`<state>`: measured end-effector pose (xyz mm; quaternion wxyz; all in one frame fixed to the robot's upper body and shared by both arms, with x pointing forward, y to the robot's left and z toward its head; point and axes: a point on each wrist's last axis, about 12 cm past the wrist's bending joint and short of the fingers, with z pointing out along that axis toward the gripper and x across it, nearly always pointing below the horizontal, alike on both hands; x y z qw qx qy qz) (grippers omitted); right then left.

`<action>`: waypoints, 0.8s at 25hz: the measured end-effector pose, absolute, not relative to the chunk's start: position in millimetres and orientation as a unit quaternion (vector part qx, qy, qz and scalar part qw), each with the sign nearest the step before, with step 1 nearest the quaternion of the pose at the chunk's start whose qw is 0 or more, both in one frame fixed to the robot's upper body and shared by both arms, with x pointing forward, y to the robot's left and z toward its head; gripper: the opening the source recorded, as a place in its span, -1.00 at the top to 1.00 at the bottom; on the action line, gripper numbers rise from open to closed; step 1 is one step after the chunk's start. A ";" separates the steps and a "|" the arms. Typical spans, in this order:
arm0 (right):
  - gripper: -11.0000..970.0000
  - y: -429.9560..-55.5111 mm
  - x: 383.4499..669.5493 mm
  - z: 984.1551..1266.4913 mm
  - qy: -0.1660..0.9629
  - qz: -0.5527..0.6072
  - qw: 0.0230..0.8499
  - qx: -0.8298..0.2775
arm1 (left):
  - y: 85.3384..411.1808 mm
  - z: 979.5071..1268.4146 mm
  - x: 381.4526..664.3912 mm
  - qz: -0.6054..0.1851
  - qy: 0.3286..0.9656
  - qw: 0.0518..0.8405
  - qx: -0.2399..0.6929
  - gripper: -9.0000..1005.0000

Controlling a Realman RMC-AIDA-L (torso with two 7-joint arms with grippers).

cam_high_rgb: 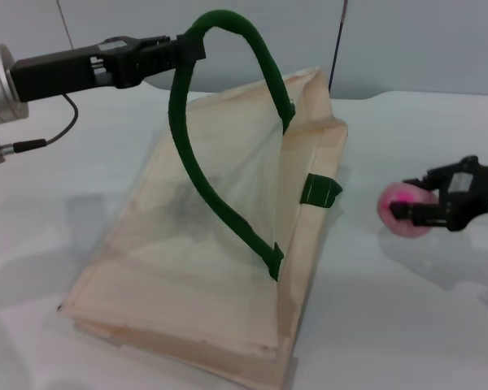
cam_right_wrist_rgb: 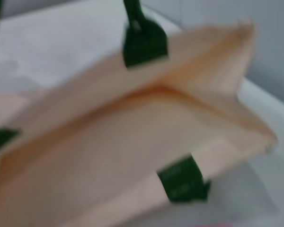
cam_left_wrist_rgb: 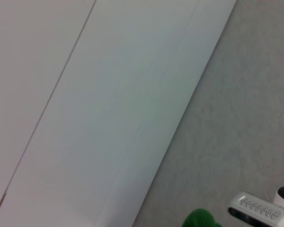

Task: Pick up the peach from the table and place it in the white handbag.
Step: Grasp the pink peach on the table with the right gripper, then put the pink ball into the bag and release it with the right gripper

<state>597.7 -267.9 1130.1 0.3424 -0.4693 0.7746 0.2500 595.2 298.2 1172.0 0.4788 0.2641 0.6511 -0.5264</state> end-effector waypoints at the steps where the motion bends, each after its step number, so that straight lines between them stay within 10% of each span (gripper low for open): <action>1: 0.09 -267.9 597.7 1130.1 0.775 0.250 0.342 -0.469 | 297.9 1172.6 595.6 -0.527 0.650 0.479 0.264 0.74; 20: 0.11 -168.5 612.3 1149.3 0.683 0.298 0.333 -0.578 | 291.9 1186.5 603.3 -0.539 0.623 0.502 0.264 0.73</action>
